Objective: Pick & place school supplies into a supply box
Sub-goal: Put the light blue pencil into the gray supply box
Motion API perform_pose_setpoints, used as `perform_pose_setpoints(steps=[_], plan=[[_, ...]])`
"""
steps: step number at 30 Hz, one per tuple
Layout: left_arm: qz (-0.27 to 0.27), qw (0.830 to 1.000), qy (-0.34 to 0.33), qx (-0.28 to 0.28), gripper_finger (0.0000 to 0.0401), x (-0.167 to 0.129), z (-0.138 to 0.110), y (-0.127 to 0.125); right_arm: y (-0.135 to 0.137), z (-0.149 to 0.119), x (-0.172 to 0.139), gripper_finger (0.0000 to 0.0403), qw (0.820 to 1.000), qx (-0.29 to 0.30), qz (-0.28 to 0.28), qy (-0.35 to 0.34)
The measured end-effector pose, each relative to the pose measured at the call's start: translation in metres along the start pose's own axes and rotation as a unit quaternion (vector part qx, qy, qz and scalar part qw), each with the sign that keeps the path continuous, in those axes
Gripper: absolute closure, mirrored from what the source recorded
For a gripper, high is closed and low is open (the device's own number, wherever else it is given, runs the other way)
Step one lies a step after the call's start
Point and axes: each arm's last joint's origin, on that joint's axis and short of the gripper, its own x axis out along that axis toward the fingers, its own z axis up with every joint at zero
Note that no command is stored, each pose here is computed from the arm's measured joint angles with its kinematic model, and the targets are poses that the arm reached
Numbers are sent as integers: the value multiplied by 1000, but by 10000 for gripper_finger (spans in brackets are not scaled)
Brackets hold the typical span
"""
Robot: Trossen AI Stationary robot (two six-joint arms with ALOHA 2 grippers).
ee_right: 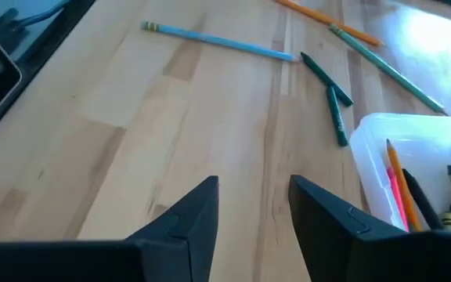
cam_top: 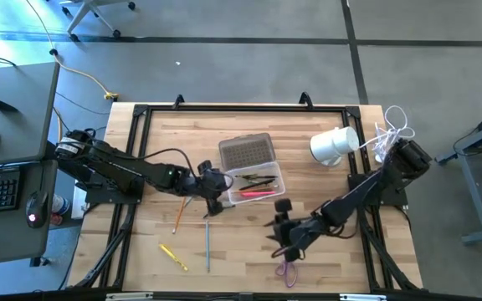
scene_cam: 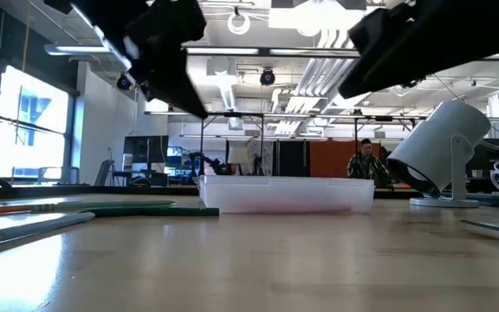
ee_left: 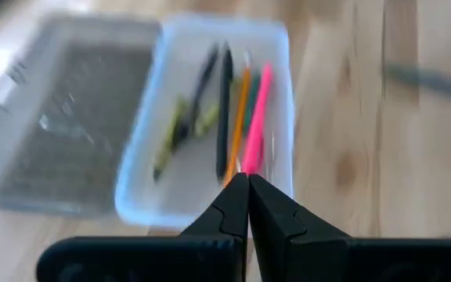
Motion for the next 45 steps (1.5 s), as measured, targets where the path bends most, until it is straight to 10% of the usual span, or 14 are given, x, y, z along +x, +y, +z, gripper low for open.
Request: perform_pose_setpoints(steps=[9, 45], plan=[[84, 992, 78, -55, 355, 0, -17, 16, -20, 5, 8, 263, 999, 26, -21, -8], [89, 964, 247, -45, 349, 27, -28, 79, -19, 6, 9, 263, 999, 30, 16, -7]])
